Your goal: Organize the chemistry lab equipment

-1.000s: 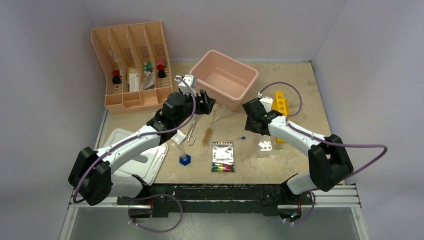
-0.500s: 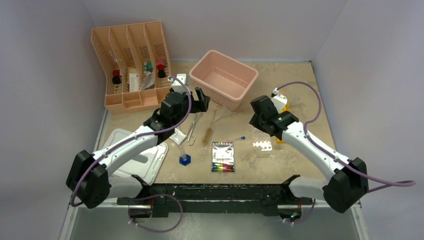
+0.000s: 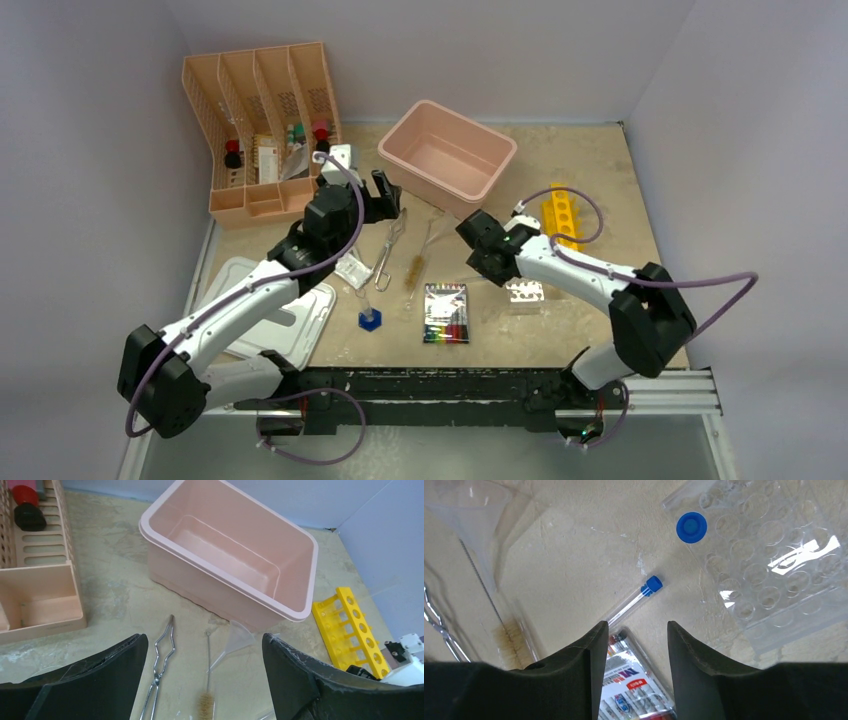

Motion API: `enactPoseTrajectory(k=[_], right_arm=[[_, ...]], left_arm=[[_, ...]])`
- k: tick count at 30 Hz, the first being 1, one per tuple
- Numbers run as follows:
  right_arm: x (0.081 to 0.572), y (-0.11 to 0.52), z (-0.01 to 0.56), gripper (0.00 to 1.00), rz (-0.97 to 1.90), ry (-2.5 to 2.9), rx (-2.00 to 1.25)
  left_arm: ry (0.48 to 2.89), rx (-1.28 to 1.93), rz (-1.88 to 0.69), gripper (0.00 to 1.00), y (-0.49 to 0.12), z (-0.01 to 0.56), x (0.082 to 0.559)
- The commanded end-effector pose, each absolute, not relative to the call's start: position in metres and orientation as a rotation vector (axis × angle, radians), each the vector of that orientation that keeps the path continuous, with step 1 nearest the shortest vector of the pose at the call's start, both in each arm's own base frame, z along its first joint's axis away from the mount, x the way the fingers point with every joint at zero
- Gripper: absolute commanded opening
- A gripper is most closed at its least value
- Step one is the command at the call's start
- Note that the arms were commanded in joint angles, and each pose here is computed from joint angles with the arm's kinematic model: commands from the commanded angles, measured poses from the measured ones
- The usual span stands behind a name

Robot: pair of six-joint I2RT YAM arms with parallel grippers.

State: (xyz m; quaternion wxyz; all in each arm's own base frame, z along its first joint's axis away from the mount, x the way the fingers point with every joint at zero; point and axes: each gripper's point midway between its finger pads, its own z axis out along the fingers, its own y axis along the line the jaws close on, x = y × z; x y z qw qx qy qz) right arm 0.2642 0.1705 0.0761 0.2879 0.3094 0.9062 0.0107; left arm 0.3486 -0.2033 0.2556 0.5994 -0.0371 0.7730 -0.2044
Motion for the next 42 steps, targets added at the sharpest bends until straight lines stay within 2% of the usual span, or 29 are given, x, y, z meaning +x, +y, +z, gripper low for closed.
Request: enactPoseTrajectory(k=[1,13,19,25,31,36,42], right_arm=[[0.285,0.186,0.079,0.51,0.066,2.312,0.962],[0.279,0.198,0.031,0.51,-0.075,2.388,1.049],[0.277,0.205,0.012,0.39,-0.079,2.446,1.028],[0.294,0.215,0.016,0.18,-0.029,2.435,0.957],[0.316,0.224,0.034,0.05,0.122,2.395,0.958],[0.331,0.229,0.081,0.05,0.241,2.315,0.844],[0.329,0.225,0.131,0.09,0.434,2.195,0.739]], left_arm=[[1.736,-0.099,-0.43,0.84,-0.187,0.275,0.345],[1.761,-0.097,-0.422,0.84,-0.18,0.266,0.336],[1.762,-0.085,-0.421,0.84,-0.181,0.266,0.335],[1.786,-0.029,-0.441,0.84,-0.189,0.257,0.332],[1.845,0.017,-0.592,0.82,-0.216,0.237,0.325],[1.875,0.021,-0.675,0.81,-0.232,0.229,0.326],[1.93,0.296,-0.929,0.77,-0.289,0.214,0.309]])
